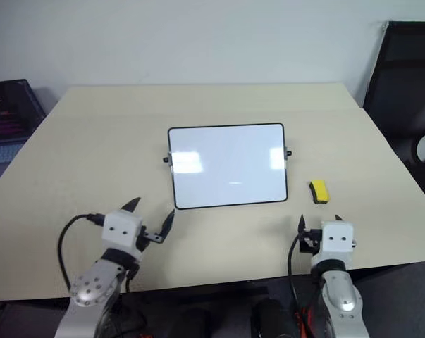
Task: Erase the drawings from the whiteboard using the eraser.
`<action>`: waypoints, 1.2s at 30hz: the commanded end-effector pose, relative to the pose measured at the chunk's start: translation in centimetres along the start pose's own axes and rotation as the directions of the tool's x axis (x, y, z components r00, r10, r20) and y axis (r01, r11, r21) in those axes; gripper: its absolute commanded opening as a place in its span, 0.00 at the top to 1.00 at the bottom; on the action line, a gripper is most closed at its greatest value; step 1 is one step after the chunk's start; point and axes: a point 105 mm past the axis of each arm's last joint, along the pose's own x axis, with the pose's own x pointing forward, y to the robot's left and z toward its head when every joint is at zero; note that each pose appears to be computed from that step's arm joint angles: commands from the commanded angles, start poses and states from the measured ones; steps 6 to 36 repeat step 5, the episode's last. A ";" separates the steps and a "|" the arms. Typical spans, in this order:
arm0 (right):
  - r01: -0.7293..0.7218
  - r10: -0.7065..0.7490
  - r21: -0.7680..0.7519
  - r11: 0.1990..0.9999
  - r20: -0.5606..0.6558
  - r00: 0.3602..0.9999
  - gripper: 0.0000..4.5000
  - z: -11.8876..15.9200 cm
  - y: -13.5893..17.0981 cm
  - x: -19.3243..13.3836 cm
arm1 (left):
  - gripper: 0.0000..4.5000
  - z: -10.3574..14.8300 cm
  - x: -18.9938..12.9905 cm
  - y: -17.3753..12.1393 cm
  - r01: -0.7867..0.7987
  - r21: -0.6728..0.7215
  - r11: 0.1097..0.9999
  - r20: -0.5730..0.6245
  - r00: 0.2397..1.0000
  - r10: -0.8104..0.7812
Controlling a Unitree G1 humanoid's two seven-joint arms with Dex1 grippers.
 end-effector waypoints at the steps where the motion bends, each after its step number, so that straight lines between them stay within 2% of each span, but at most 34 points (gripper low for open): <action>1: 0.014 -0.013 -0.006 1.000 0.051 0.999 0.01 1.3 -0.2 -0.3 | 0.00 1.8 -0.4 0.6 -0.027 0.029 0.999 0.048 0.999 0.025; 36: -0.012 0.012 0.003 1.000 0.041 0.999 0.01 1.3 0.4 -0.1 | 0.00 2.1 -0.8 0.4 -0.026 0.029 0.999 0.038 0.999 0.025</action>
